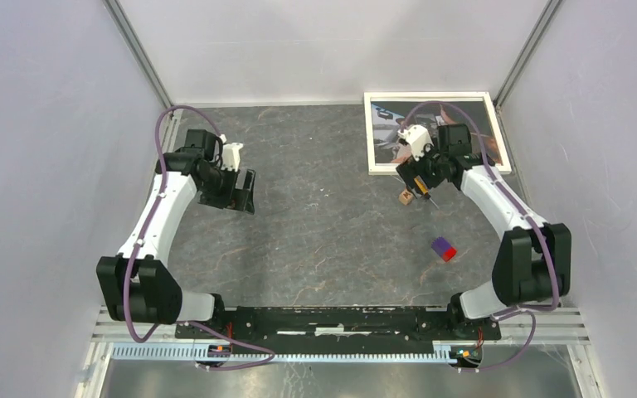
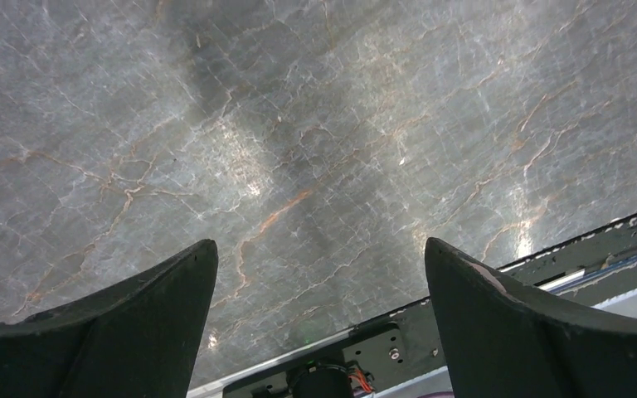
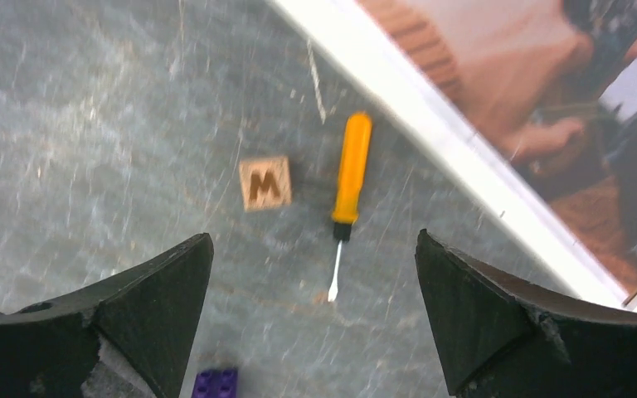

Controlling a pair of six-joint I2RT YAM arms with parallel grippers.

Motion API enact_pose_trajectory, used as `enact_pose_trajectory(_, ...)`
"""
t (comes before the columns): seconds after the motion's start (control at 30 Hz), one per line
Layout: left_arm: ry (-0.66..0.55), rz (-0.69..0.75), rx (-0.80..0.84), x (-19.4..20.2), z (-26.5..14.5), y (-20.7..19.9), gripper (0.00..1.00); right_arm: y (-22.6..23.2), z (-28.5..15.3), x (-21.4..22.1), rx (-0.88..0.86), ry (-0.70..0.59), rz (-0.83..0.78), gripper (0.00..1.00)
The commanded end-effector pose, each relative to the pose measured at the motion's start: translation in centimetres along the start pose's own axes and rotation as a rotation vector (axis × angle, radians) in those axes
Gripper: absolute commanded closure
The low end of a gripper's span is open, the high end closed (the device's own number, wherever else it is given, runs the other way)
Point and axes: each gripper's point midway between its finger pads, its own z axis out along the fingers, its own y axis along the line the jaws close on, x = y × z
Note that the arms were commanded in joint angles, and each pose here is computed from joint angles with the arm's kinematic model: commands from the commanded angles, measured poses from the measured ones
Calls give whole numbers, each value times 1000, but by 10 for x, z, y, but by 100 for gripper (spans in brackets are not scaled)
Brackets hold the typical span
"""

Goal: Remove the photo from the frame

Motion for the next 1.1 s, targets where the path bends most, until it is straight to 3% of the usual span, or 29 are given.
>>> enact_pose_trajectory(0.0,-126,-24,-23,-30,-23,-2,0,-19,12,-57,25,-103,0,2)
enact_pose_trajectory(0.3,-58,-3,-111,-3,-27,11,0,-24,70,-124,35,-172,157,2)
enact_pose_trajectory(0.43,-40,3,-147,7,-31,16,0,-14,102,-141,26,-167,137,5)
enact_pose_trajectory(0.77,-27,17,-213,16,-41,25,0,-8,161,-142,55,-120,141,10)
enact_pose_trajectory(1.07,-19,9,-218,15,-40,26,0,9,184,-111,8,-43,169,13)
